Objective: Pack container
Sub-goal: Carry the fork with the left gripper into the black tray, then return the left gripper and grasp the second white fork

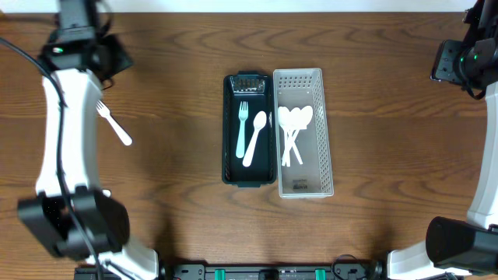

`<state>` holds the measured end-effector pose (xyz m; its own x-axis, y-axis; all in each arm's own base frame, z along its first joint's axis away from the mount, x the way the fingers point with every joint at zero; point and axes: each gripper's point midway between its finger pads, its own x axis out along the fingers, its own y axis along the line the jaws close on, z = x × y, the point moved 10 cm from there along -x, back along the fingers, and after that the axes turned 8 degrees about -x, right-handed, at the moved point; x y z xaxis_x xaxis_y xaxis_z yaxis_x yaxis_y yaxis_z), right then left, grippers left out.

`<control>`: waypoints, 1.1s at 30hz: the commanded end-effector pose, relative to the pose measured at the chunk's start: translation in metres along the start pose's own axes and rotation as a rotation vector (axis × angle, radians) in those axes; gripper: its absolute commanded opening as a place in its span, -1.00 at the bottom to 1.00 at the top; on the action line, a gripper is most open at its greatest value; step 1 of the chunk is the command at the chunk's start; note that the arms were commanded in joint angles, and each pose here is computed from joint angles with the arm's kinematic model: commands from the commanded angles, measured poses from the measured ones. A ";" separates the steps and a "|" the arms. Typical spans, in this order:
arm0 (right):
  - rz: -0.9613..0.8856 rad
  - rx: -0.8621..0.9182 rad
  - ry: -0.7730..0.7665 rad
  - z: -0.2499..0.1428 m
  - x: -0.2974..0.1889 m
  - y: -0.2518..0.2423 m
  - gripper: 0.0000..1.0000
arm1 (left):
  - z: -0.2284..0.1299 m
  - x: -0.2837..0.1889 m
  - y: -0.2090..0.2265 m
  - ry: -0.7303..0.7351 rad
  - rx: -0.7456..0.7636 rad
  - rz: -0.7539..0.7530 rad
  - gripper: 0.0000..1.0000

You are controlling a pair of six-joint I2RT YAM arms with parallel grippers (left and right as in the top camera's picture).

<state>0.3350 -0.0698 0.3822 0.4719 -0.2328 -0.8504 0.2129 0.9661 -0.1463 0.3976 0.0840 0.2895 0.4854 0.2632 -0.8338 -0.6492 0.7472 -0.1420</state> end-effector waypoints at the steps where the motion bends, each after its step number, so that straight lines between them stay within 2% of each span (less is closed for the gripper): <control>1: -0.004 -0.004 0.001 -0.001 -0.001 -0.004 0.17 | -0.005 0.051 0.022 0.158 -0.143 0.014 0.36; 4: -0.004 -0.004 0.003 -0.002 -0.001 -0.004 0.17 | -0.011 0.092 0.041 0.251 -0.194 0.065 0.37; 10: -0.003 -0.006 0.022 -0.004 -0.001 -0.003 0.17 | -0.033 0.146 0.057 0.379 -0.211 0.153 0.41; 15: -0.001 -0.010 0.047 -0.008 -0.001 -0.003 0.18 | -0.046 0.171 0.060 0.428 -0.206 0.182 0.47; 27: 0.001 -0.010 0.104 -0.016 -0.002 -0.003 0.18 | -0.071 0.204 0.066 0.517 -0.197 0.232 0.47; 29: 0.001 -0.011 0.114 -0.018 -0.002 -0.003 0.18 | -0.074 0.207 0.068 0.528 -0.196 0.240 0.36; 33: 0.002 -0.013 0.124 -0.019 -0.002 -0.003 0.18 | -0.075 0.207 0.068 0.531 -0.196 0.241 -0.13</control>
<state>0.3194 -0.0670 0.3740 0.3654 -0.2132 -0.9061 0.1949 0.9694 -0.1495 0.4165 0.1437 0.0969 0.0724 0.0455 -0.9963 -0.8219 0.5686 -0.0337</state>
